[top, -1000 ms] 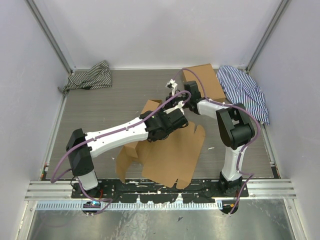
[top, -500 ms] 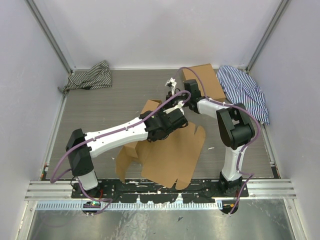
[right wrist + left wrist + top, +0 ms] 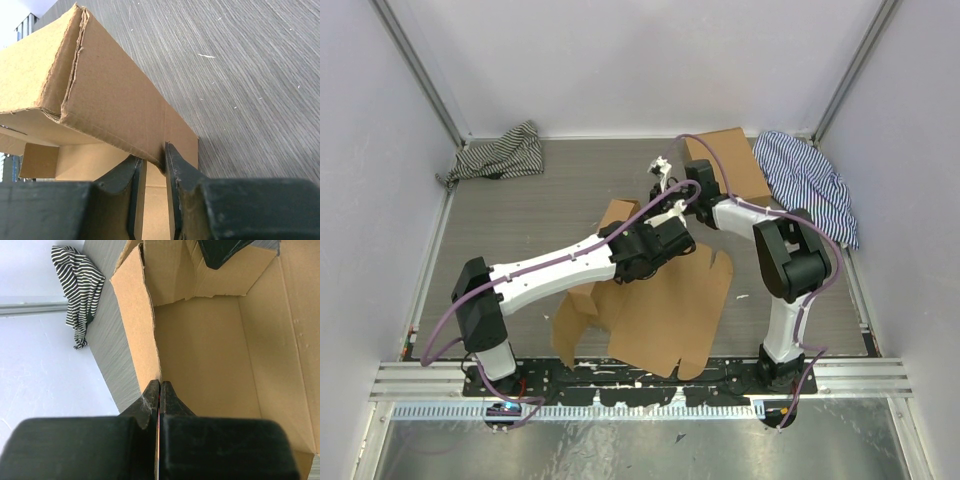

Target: Fold the paper box

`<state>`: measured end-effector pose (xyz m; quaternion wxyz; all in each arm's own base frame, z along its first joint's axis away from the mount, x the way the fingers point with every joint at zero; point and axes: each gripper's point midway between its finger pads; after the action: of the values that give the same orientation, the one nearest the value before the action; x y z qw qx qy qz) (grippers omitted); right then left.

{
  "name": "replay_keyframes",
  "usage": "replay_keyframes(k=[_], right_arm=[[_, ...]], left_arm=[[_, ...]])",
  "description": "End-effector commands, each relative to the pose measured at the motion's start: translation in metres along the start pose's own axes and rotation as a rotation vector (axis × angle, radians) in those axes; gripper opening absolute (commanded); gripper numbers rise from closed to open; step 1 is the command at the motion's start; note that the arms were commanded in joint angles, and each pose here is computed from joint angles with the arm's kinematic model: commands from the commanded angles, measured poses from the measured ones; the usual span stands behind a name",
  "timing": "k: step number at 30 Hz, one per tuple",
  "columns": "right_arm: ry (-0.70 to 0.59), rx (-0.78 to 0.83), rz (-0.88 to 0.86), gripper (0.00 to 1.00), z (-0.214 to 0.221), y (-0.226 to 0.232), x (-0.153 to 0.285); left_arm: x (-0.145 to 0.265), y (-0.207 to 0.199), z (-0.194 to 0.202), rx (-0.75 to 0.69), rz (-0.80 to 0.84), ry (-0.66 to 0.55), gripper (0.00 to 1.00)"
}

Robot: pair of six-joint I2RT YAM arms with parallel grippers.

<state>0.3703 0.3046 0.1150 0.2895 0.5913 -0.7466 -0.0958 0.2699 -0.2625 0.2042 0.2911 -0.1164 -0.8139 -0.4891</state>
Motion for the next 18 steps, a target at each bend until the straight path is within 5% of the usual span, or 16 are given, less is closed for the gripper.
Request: replay_keyframes(k=[1,7,9,18], right_arm=[[-0.087,0.11,0.024,0.15,-0.042,0.015,0.009],[-0.067,0.097,0.05,0.09,-0.038,0.01,0.009],[-0.067,0.089,0.08,0.07,-0.039,0.006,0.01],[-0.173,0.084,0.248,0.02,-0.052,-0.001,0.025]], left_arm=[[0.006,0.001,-0.007,0.059,0.011,-0.034,0.02],[0.008,0.016,-0.006,0.086,-0.025,-0.034,0.09],[0.01,0.023,-0.006,0.112,-0.035,-0.039,0.21],[0.012,0.015,-0.006,0.175,0.008,-0.053,0.16]])
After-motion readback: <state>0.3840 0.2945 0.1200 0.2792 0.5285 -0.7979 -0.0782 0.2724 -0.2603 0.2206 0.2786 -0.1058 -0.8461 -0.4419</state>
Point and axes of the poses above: each gripper's point midway between its finger pads, its own x axis back along the fingers, its own y axis along the line the jaws close on, z = x × y, and after that the axes turned 3 degrees about -x, right-handed
